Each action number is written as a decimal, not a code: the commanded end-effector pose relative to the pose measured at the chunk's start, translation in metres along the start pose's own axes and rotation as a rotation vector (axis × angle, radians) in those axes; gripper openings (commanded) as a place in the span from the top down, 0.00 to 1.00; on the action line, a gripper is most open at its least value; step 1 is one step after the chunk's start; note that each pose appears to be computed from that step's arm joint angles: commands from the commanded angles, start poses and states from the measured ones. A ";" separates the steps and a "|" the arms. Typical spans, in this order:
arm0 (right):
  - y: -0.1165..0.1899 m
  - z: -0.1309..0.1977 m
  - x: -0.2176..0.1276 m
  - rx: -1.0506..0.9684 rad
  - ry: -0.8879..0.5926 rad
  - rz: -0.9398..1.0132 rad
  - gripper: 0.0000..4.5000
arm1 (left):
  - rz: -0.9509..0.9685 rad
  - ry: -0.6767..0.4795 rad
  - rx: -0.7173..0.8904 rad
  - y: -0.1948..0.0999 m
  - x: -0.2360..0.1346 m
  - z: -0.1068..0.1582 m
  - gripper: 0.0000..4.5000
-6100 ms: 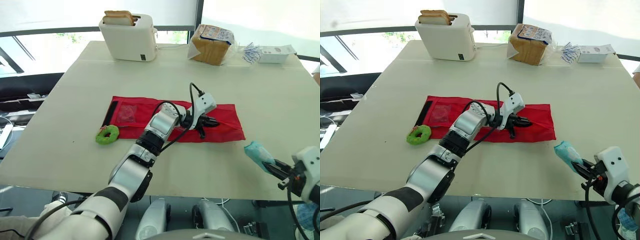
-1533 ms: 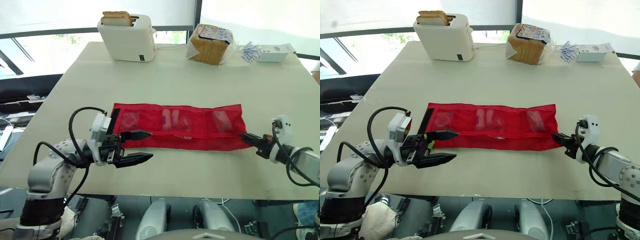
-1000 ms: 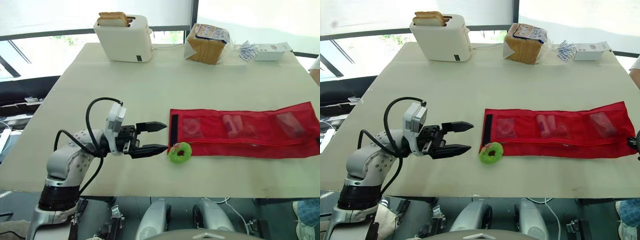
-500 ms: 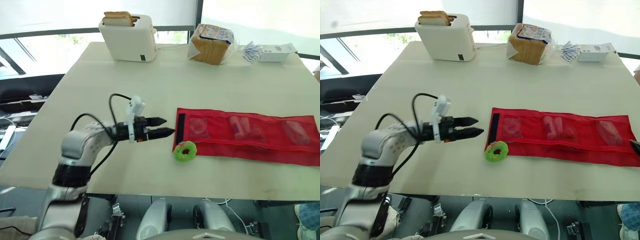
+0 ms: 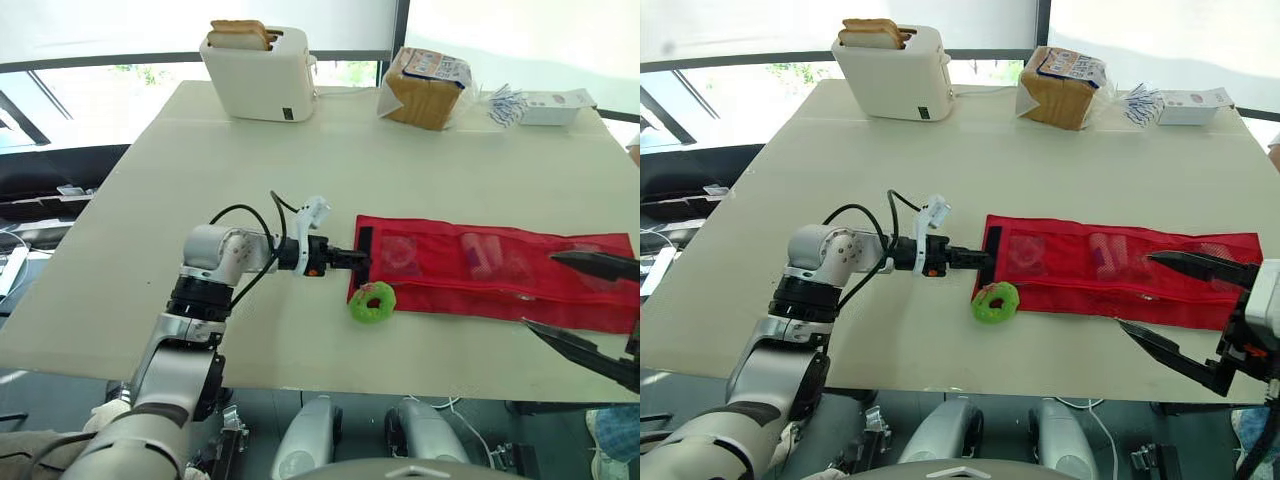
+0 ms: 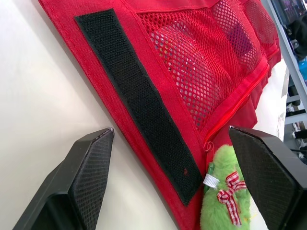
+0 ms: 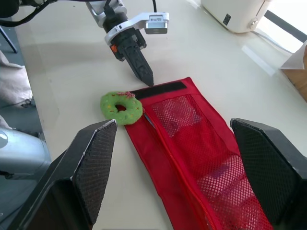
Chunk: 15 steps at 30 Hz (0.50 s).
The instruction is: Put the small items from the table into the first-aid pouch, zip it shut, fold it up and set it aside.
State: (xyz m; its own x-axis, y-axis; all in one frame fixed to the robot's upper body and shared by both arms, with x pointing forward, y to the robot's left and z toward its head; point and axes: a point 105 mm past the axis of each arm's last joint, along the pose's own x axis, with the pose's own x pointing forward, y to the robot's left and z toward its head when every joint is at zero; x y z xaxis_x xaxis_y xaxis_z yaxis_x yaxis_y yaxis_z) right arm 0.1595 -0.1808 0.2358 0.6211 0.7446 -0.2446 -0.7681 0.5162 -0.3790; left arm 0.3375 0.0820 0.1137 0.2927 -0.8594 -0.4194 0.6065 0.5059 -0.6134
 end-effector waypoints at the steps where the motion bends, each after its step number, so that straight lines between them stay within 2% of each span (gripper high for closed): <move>1: 0.004 0.003 0.008 -0.030 -0.028 -0.003 0.10 | -0.129 0.012 -0.117 -0.022 0.009 -0.001 0.10; 6: 0.007 0.006 0.020 -0.024 -0.065 0.014 0.10 | -0.191 0.010 -0.210 -0.031 0.009 -0.003 0.10; 7: 0.008 0.004 0.023 -0.022 -0.061 0.019 0.09 | -0.192 0.013 -0.211 -0.031 0.009 -0.006 0.15; 10: 0.010 -0.001 0.031 0.005 -0.052 0.029 0.09 | -0.217 -0.003 -0.235 -0.034 0.010 -0.006 0.34; 11: 0.012 -0.004 0.039 0.033 -0.054 0.034 0.09 | -0.234 -0.016 -0.247 -0.036 0.009 -0.004 0.54; 13: 0.013 -0.009 0.054 0.087 -0.053 0.035 0.09 | -0.252 -0.039 -0.267 -0.038 0.006 0.001 0.66; 14: 0.013 -0.015 0.063 0.130 -0.045 0.029 0.09 | -0.255 -0.042 -0.268 -0.039 0.005 0.001 0.74; 15: 0.014 -0.022 0.074 0.157 -0.034 0.025 0.09 | -0.255 -0.043 -0.266 -0.040 0.005 0.001 0.89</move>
State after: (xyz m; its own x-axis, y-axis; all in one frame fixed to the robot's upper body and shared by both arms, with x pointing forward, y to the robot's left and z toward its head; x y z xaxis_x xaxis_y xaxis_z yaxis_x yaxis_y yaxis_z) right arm 0.1882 -0.1339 0.2059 0.5763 0.7913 -0.2042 -0.8104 0.5209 -0.2682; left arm 0.3168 0.0587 0.1225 0.1937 -0.9492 -0.2482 0.4138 0.3084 -0.8566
